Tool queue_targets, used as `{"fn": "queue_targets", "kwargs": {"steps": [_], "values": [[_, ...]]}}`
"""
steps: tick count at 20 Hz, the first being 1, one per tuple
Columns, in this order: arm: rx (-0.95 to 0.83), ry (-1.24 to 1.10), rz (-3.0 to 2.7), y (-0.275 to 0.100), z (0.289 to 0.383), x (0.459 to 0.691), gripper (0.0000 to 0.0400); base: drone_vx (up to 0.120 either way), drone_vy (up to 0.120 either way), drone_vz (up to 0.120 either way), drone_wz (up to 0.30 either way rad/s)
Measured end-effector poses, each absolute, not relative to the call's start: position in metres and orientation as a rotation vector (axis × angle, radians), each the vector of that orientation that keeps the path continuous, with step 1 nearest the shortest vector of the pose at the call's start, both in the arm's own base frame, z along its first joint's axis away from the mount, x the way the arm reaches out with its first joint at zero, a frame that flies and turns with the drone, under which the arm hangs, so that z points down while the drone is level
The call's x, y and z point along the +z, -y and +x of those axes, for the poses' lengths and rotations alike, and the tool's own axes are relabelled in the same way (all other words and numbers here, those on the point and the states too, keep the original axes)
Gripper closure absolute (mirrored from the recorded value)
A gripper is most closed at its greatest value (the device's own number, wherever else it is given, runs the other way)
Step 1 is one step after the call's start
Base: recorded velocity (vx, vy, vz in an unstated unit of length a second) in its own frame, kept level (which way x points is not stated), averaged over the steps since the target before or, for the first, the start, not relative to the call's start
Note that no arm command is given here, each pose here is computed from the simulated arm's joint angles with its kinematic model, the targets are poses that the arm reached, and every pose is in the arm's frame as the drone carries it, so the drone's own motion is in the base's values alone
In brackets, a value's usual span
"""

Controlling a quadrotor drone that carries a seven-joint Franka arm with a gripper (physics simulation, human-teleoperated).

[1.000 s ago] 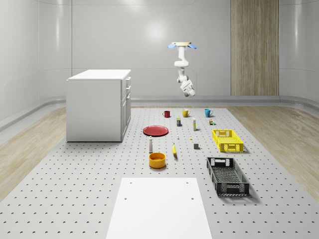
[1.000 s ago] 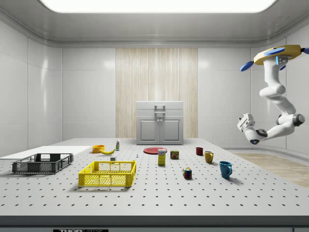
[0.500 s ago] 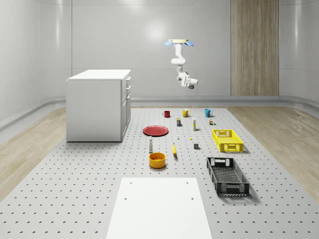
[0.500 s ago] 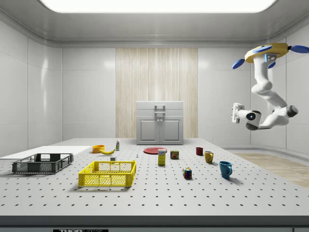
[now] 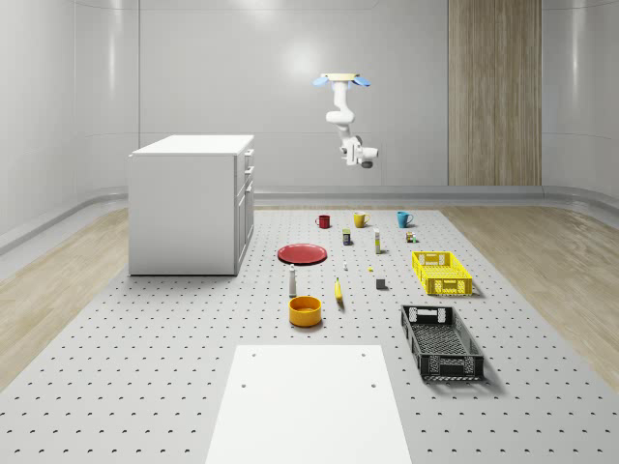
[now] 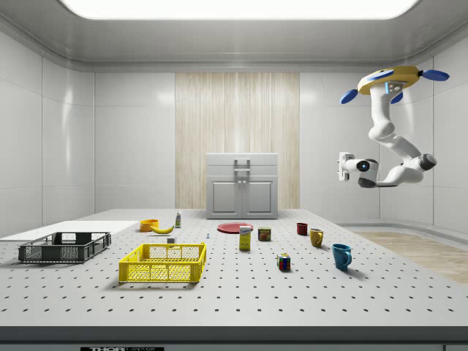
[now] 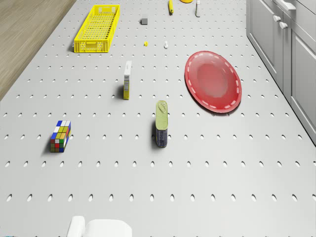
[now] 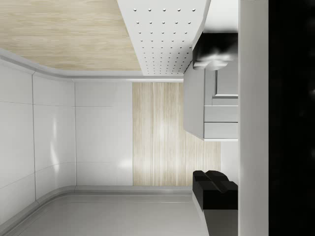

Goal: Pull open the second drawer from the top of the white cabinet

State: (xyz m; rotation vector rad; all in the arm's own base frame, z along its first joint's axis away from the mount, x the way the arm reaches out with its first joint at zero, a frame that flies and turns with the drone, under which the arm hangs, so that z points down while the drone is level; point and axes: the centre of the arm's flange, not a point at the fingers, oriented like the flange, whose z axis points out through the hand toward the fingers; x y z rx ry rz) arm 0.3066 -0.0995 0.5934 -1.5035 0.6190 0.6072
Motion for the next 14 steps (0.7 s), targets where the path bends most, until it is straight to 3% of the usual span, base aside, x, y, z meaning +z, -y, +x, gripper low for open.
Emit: {"fn": "queue_targets", "kwargs": {"steps": [14], "values": [[0.612, -0.612, -1.486, 0.0996, 0.3066, 0.5914, 0.01, 0.12, -0.12, 0.0, 0.0]]}}
